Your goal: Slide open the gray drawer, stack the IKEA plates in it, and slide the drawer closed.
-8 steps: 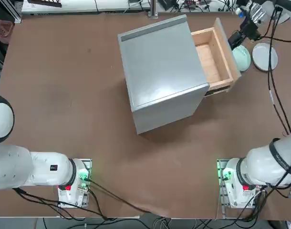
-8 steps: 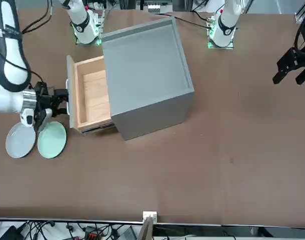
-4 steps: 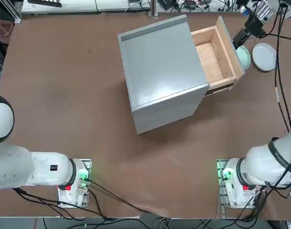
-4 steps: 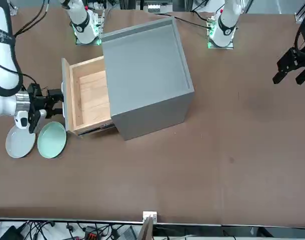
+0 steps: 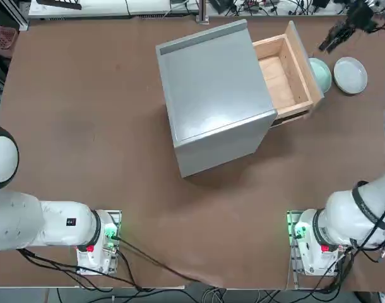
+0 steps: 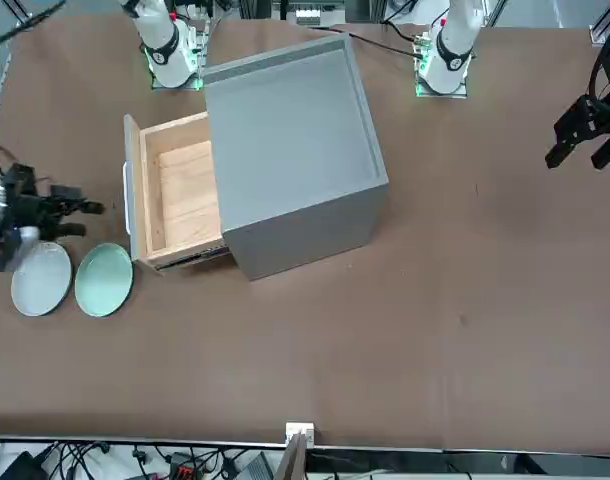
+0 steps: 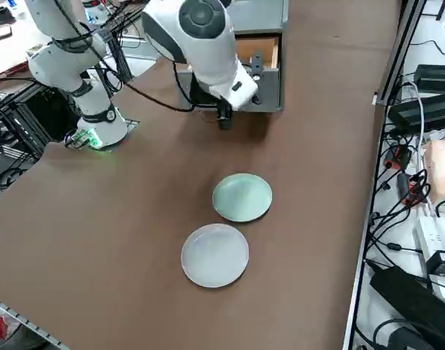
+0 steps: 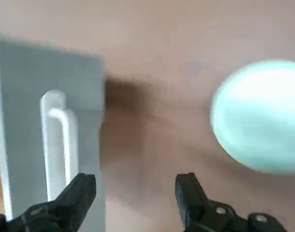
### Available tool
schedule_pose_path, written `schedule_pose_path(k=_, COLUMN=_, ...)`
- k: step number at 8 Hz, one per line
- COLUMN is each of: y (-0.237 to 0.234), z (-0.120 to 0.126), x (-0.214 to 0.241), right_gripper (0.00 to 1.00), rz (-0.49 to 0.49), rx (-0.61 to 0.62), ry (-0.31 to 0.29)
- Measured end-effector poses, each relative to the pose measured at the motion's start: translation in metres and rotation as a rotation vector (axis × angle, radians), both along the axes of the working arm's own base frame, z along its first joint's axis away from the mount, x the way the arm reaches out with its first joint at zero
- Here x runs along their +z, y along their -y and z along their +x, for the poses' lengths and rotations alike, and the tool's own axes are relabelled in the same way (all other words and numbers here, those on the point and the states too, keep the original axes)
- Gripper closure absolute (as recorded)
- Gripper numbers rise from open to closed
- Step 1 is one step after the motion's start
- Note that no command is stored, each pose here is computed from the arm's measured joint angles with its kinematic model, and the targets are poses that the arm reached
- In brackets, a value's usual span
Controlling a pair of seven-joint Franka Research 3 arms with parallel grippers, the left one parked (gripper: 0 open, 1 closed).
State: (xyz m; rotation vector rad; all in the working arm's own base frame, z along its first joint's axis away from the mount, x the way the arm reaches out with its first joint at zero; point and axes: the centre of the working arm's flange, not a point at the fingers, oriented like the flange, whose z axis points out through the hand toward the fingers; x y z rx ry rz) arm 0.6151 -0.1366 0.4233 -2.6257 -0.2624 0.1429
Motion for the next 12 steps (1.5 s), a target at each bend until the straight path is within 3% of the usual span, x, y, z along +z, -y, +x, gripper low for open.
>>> schedule_pose_path(k=1, y=0.014, z=-0.001, x=0.004, right_gripper=0.00, rz=-0.031, rx=-0.125, ry=-0.050)
schedule_pose_path(k=3, y=0.054, z=-0.002, x=-0.034, right_gripper=0.04, rz=-0.067, rx=-0.317, ry=-0.133)
schedule_pose_path(k=4, y=0.077, z=-0.004, x=-0.067, right_gripper=0.14, rz=-0.083, rx=-0.413, ry=-0.151)
schedule_pose_path(k=6, y=0.095, z=-0.011, x=-0.115, right_gripper=0.17, rz=-0.116, rx=-0.538, ry=-0.172)
schedule_pose_path(k=12, y=0.129, z=-0.028, x=-0.194, right_gripper=0.37, rz=-0.231, rx=-0.674, ry=-0.095)
